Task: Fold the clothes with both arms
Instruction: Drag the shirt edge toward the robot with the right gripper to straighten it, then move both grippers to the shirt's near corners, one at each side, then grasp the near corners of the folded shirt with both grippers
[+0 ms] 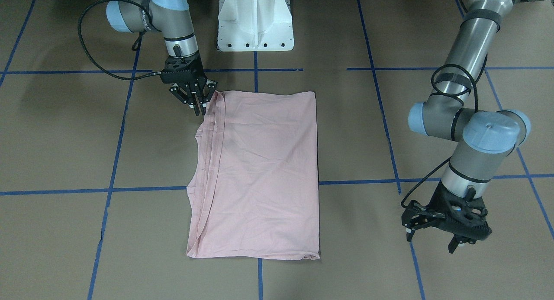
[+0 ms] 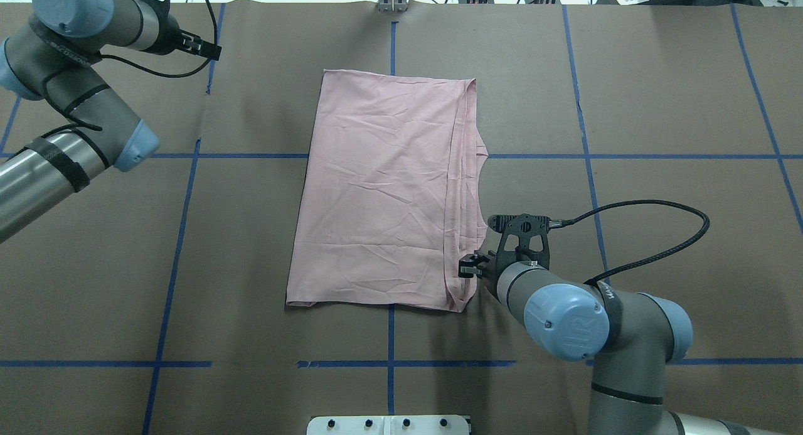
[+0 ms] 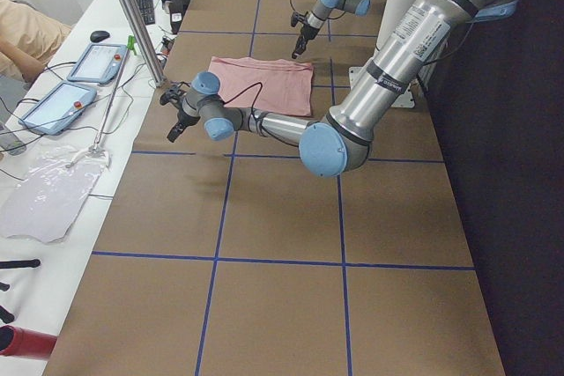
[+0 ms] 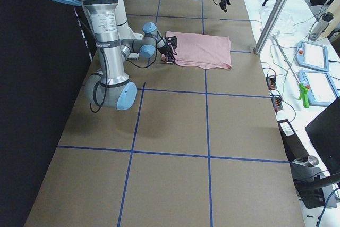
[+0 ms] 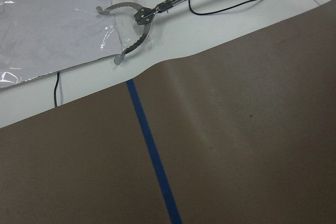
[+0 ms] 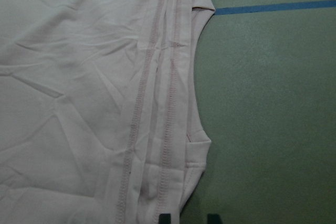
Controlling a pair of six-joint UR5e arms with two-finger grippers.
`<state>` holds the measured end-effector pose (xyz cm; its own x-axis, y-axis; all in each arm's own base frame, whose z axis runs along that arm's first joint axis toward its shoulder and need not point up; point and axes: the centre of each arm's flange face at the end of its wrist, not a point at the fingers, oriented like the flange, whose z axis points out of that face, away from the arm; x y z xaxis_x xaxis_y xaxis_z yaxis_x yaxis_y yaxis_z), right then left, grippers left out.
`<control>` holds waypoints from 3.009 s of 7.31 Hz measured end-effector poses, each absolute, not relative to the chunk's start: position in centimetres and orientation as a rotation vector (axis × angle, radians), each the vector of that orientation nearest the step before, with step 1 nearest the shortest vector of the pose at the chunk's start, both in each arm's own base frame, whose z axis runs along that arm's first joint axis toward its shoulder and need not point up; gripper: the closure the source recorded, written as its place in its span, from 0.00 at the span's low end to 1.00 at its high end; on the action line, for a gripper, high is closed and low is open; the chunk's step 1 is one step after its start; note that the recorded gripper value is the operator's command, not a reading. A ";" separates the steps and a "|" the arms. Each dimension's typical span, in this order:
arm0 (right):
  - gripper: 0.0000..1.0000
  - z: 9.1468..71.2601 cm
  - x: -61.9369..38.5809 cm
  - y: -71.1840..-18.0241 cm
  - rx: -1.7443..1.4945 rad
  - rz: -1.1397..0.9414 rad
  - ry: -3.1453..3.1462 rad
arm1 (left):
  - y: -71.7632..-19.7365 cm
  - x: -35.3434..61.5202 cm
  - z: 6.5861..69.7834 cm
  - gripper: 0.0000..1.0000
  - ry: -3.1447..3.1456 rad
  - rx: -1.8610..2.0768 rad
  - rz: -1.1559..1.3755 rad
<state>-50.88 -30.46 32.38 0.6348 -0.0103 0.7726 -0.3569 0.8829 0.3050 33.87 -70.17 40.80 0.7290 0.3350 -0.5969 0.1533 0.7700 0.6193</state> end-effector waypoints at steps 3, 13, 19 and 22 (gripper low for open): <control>0.00 31.5 -43.9 -31.1 0.421 0.156 -0.942 | -60.6 36.8 33.8 0.00 0.954 0.569 0.002; 0.00 32.9 -40.9 -32.3 0.442 0.194 -1.025 | -28.5 51.1 31.9 0.45 1.015 0.182 -0.254; 0.00 32.9 -40.9 -32.5 0.444 0.196 -1.024 | -27.7 52.1 32.6 0.62 0.999 0.171 -0.235; 0.00 33.1 -41.1 -32.5 0.442 0.195 -1.020 | -27.7 52.2 32.9 0.62 0.993 0.172 -0.230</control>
